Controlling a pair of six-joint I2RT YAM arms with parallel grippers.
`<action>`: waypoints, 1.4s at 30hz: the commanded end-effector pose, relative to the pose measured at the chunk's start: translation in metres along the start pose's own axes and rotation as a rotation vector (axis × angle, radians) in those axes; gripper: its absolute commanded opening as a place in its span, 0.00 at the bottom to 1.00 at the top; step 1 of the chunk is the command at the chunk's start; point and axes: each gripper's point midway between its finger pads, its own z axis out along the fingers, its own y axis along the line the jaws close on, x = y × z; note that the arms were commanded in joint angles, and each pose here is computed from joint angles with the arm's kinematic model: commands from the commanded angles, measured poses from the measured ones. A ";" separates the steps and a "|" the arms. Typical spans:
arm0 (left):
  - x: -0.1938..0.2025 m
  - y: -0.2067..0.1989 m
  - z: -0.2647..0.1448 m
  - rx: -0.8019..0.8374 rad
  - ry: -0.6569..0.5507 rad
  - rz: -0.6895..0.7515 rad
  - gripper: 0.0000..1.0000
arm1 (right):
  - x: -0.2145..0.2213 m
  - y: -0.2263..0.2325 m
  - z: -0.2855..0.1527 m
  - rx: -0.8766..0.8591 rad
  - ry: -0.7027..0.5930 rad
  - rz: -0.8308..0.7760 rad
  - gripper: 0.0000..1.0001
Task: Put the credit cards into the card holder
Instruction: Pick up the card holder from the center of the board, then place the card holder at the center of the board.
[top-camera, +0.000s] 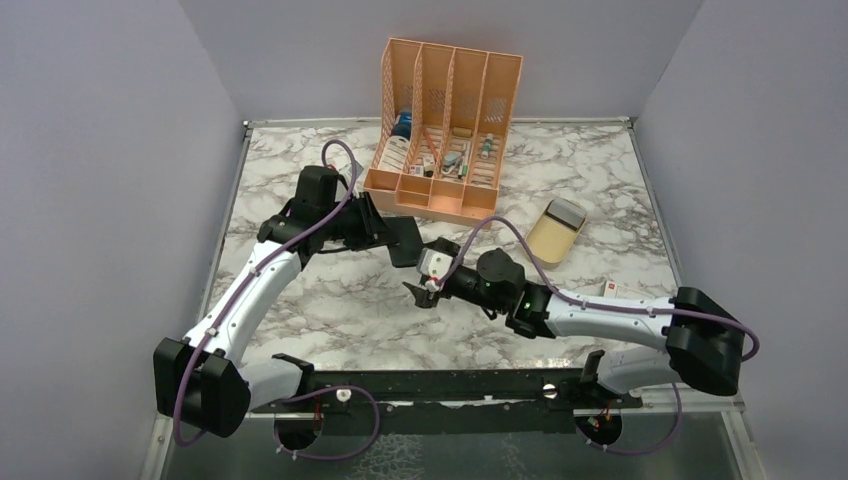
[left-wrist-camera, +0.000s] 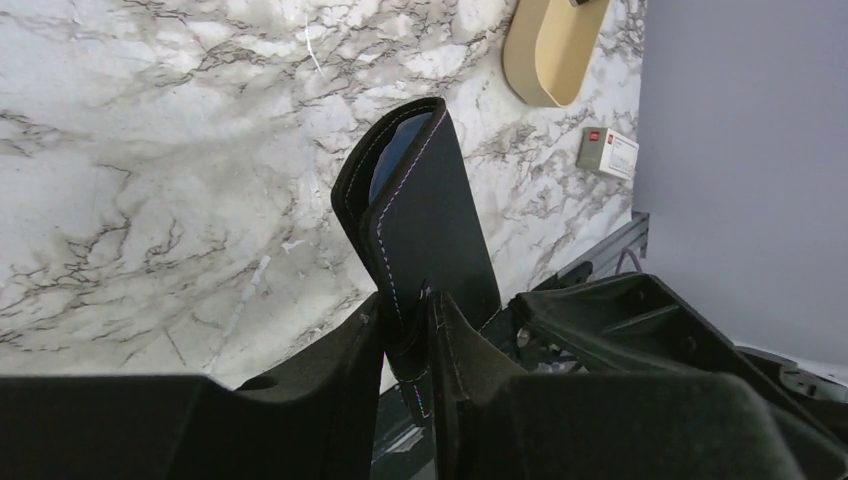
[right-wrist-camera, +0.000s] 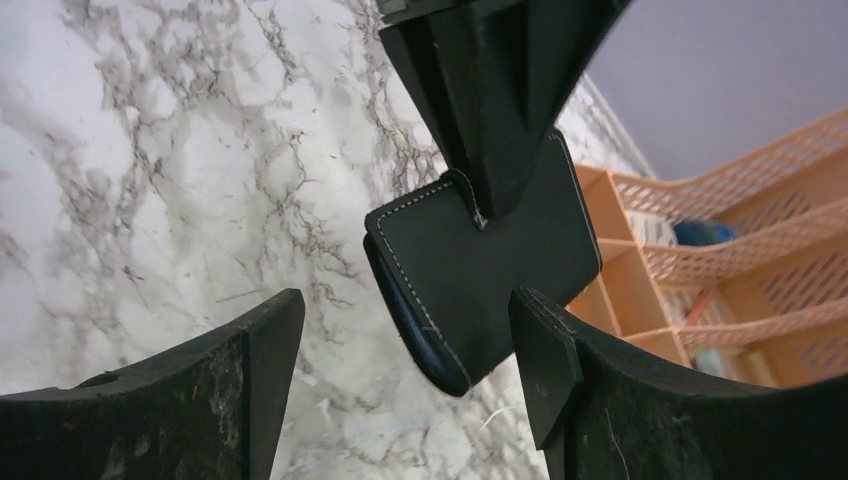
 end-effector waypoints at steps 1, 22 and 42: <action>0.004 -0.022 -0.006 0.102 0.014 -0.003 0.24 | -0.025 0.001 0.013 -0.052 -0.136 -0.312 0.76; 0.000 -0.037 -0.010 0.168 0.010 0.024 0.57 | 0.003 -0.007 0.019 0.145 0.013 -0.195 0.01; 0.004 0.014 -0.007 -0.013 -0.091 0.145 0.46 | 0.063 0.048 -0.036 0.302 0.233 1.116 0.01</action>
